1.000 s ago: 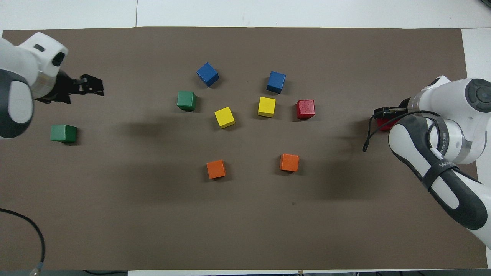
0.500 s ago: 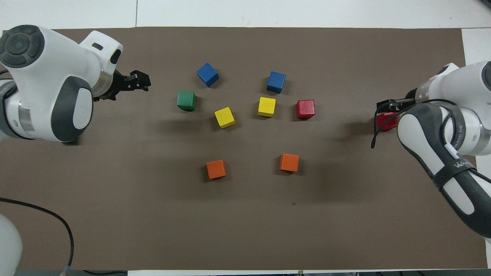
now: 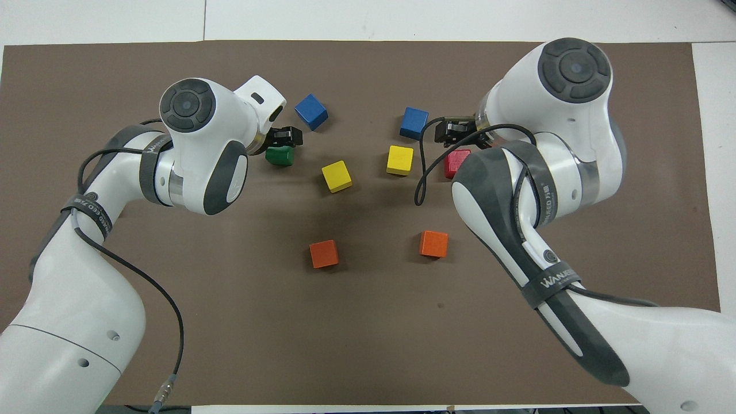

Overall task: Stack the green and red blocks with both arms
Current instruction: 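Grasp the second green block while the right gripper grasps the second red, then carry the green block to the first green while the right gripper carries red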

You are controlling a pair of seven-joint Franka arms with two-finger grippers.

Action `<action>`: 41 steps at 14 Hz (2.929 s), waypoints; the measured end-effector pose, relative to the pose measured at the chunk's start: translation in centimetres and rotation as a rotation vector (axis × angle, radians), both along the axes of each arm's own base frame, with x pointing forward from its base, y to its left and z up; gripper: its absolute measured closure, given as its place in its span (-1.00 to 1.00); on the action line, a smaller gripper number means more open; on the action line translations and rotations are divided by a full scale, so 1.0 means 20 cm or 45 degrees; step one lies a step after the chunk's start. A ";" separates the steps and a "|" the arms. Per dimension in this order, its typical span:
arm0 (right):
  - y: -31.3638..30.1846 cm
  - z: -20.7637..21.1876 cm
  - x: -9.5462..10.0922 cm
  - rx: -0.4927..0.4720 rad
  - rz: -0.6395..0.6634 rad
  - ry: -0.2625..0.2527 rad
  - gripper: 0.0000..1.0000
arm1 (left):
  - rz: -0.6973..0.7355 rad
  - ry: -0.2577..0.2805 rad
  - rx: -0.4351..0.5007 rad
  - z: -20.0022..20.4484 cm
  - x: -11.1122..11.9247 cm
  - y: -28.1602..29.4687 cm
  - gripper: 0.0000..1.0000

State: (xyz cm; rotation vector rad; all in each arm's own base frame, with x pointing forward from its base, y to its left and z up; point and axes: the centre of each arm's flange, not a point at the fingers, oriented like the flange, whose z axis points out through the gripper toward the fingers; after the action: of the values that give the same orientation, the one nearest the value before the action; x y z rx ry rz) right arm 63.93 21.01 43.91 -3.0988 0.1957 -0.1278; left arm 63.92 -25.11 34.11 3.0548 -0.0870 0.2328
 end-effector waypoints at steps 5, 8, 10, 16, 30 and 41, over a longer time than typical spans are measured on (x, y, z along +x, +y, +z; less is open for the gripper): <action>-0.04 -0.18 0.08 0.002 -0.025 -0.018 -1.00 | -0.161 -0.013 0.029 -0.04 0.01 0.01 -1.00; -0.03 -0.27 0.09 0.004 -0.044 -0.015 -1.00 | -0.205 -0.009 0.054 -0.10 0.00 -0.02 -1.00; -0.03 -0.34 0.09 0.003 -0.049 -0.010 -1.00 | -0.214 -0.009 0.055 -0.14 0.00 -0.04 -1.00; -0.08 -0.66 -0.02 0.007 -0.051 -0.020 -1.00 | -0.231 0.009 0.064 -0.21 -0.01 -0.06 -0.20; -0.12 -0.38 0.05 -0.080 0.054 -0.007 -0.09 | -0.188 0.099 0.118 0.38 0.00 0.88 -0.09; -1.23 -0.09 0.00 -0.130 0.261 0.080 -0.09 | -0.138 0.088 0.125 0.31 -0.26 1.88 -0.09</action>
State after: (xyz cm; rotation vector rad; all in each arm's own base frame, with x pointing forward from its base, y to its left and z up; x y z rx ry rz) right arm 64.01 -3.58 42.13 -3.2023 -0.1314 -0.0348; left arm 58.65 12.43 40.41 3.1392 -0.2661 0.1190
